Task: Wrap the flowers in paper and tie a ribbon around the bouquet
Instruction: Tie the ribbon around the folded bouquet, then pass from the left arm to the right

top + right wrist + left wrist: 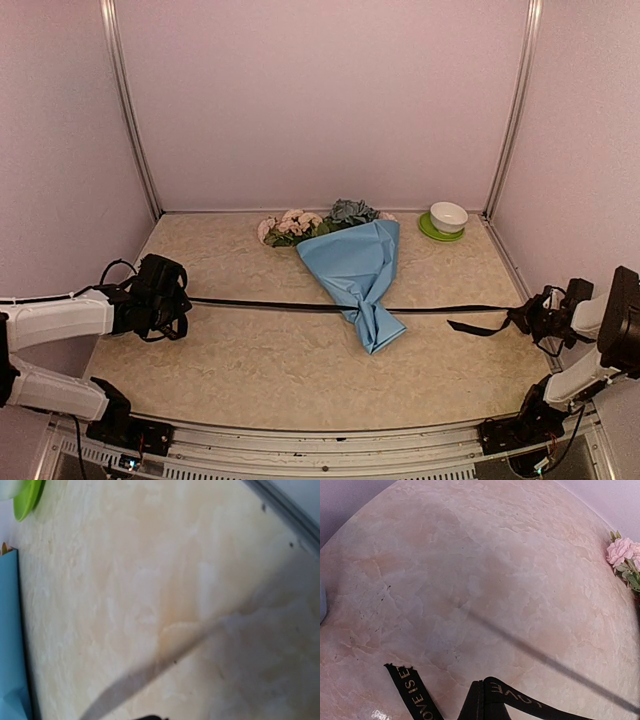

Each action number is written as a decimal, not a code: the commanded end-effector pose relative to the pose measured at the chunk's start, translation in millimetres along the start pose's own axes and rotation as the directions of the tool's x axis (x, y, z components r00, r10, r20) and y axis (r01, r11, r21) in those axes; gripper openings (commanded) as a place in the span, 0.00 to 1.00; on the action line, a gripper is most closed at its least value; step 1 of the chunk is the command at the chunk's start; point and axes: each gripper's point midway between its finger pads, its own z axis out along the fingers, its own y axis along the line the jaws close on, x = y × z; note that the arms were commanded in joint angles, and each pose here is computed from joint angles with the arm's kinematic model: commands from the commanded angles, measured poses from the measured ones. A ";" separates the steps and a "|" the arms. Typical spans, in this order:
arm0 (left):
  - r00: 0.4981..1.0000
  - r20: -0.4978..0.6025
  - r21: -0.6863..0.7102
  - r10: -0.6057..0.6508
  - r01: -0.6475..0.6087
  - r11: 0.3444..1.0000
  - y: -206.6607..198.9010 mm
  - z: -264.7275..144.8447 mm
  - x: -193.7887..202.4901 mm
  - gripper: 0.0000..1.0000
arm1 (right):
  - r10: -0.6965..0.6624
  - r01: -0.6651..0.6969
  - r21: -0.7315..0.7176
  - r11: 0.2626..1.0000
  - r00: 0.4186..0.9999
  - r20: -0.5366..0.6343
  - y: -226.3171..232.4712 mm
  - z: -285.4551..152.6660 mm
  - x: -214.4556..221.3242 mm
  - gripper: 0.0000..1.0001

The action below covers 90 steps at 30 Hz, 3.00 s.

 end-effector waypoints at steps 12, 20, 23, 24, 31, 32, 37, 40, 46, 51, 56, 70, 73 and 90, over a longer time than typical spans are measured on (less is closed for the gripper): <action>0.963 0.191 -0.001 0.190 -0.193 0.981 -68.7 -31.4 -51.7 0.00 | -0.389 0.378 0.102 0.920 0.914 0.120 78.7 11.3 -13.0 0.00; 0.912 0.251 0.150 0.325 -0.369 0.917 -195.9 -54.3 -56.1 0.00 | -0.578 0.577 -0.036 0.816 0.816 -0.011 153.4 34.9 45.8 0.00; 0.887 0.288 0.222 0.360 -0.428 0.876 -245.1 -71.1 -52.3 0.00 | -0.645 0.634 -0.123 0.763 0.759 -0.089 179.6 45.3 80.3 0.00; 0.879 0.305 0.249 0.367 -0.445 0.860 -262.0 -80.0 -52.3 0.00 | -0.683 0.667 -0.150 0.730 0.720 -0.126 183.9 52.0 93.2 0.00; 0.787 0.442 0.413 0.431 -0.605 0.680 -355.4 -162.7 -22.8 0.00 | -0.821 0.738 -0.362 0.570 0.514 -0.248 212.5 70.4 164.8 0.00; 0.775 0.460 0.434 0.434 -0.623 0.651 -362.0 -173.2 -15.8 0.00 | -0.824 0.748 -0.346 0.567 0.502 -0.264 208.3 73.7 164.5 0.02; 0.742 0.529 0.520 0.411 -0.666 0.534 -375.2 -222.8 9.6 0.00 | -0.873 0.799 -0.353 0.486 0.429 -0.232 224.0 67.4 159.2 0.77; 0.742 0.560 0.571 0.368 -0.668 0.478 -377.2 -250.7 10.8 0.00 | -0.936 0.842 -0.425 0.333 0.350 -0.039 267.5 37.9 166.6 1.00; 0.774 0.575 0.655 0.264 -0.629 0.419 -367.7 -291.4 -5.5 0.00 | -0.903 0.746 -0.659 -0.099 0.211 0.375 334.9 -34.6 248.7 1.00; 0.785 0.594 0.717 0.176 -0.616 0.325 -351.2 -335.5 -14.4 0.00 | -0.914 0.660 -0.725 -0.199 0.143 0.381 344.0 -15.2 294.8 0.86; 0.789 0.591 0.712 0.165 -0.607 0.352 -336.7 -335.7 -22.0 0.00 | -0.906 0.487 -0.824 -0.288 0.142 0.400 338.3 -29.1 329.2 0.84; 0.790 0.590 0.715 0.165 -0.606 0.347 -327.5 -336.4 -23.6 0.00 | -0.842 0.681 -0.685 -0.260 0.187 0.506 354.7 -5.9 336.2 0.75; 0.790 0.590 0.712 0.167 -0.607 0.354 -327.6 -334.7 -23.4 0.00 | -0.851 0.688 -0.680 -0.254 0.175 0.495 352.1 0.8 343.6 0.74; 0.823 0.503 0.611 0.262 -0.553 0.566 -287.8 -262.2 -30.1 0.00 | -0.868 0.807 -0.589 -0.049 0.257 0.425 356.0 20.3 290.7 0.00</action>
